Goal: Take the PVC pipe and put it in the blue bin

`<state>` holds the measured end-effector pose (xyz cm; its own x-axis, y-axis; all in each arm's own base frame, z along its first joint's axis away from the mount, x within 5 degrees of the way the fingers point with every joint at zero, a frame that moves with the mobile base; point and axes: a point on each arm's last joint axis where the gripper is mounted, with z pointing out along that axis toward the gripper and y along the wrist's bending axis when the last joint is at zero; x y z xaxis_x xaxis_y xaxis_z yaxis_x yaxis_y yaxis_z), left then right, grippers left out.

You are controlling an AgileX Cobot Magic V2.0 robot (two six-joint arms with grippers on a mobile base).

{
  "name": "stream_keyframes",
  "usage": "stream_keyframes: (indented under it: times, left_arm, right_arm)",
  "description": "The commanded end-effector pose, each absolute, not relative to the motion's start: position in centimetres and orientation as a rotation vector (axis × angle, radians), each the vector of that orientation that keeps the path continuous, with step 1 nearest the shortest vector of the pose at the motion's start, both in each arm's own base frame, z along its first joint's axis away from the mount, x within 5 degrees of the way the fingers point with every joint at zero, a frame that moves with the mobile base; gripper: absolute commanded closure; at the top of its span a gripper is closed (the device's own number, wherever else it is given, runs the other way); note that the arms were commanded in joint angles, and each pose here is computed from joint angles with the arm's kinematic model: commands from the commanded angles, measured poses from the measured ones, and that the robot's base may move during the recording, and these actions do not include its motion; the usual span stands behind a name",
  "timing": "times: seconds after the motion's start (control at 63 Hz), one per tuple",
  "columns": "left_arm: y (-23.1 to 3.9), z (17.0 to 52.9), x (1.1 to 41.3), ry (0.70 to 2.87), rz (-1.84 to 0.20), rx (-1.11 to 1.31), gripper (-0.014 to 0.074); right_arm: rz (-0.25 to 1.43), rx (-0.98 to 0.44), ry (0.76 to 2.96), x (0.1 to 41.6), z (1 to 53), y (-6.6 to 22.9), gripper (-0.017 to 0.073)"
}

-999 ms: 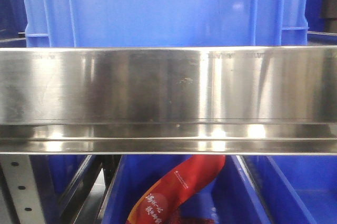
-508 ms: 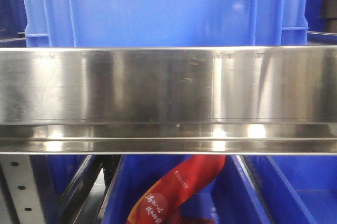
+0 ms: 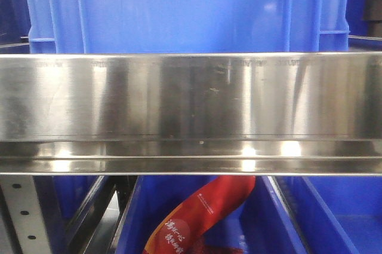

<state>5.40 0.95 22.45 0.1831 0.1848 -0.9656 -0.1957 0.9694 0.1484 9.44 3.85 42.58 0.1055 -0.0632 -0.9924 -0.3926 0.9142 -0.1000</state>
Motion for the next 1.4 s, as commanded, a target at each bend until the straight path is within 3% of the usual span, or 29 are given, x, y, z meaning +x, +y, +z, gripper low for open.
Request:
stream_keyframes:
  times: [0.0,0.492,0.65,0.872,1.031,1.38]
  left_arm:
    - [0.9,22.6,5.3,1.344,0.258,-0.009,0.0704]
    - [0.9,22.6,5.3,1.344,0.258,-0.009,0.0704]
    - [0.9,22.6,5.3,1.344,0.258,-0.009,0.0704]
    - [0.9,22.6,5.3,1.344,0.258,-0.009,0.0704]
    - [0.9,22.6,5.3,1.344,0.258,-0.009,0.0704]
    - [0.9,22.6,5.3,1.344,0.258,-0.009,0.0704]
  right_arm:
    - [0.236,-0.374,1.437,9.3,42.7,3.7,0.0722]
    - [0.231,-0.366,1.435,9.5,42.8,3.7,0.0722]
    - [0.145,-0.344,1.404,10.1,43.0,3.2,0.0722]
    - [0.215,-0.198,1.466,10.2,42.8,2.7,0.0722]
    - [0.14,-0.224,1.46,9.6,42.1,2.3,0.0722]
    - [0.01,-0.105,1.413,6.8,40.4,0.7,0.0722]
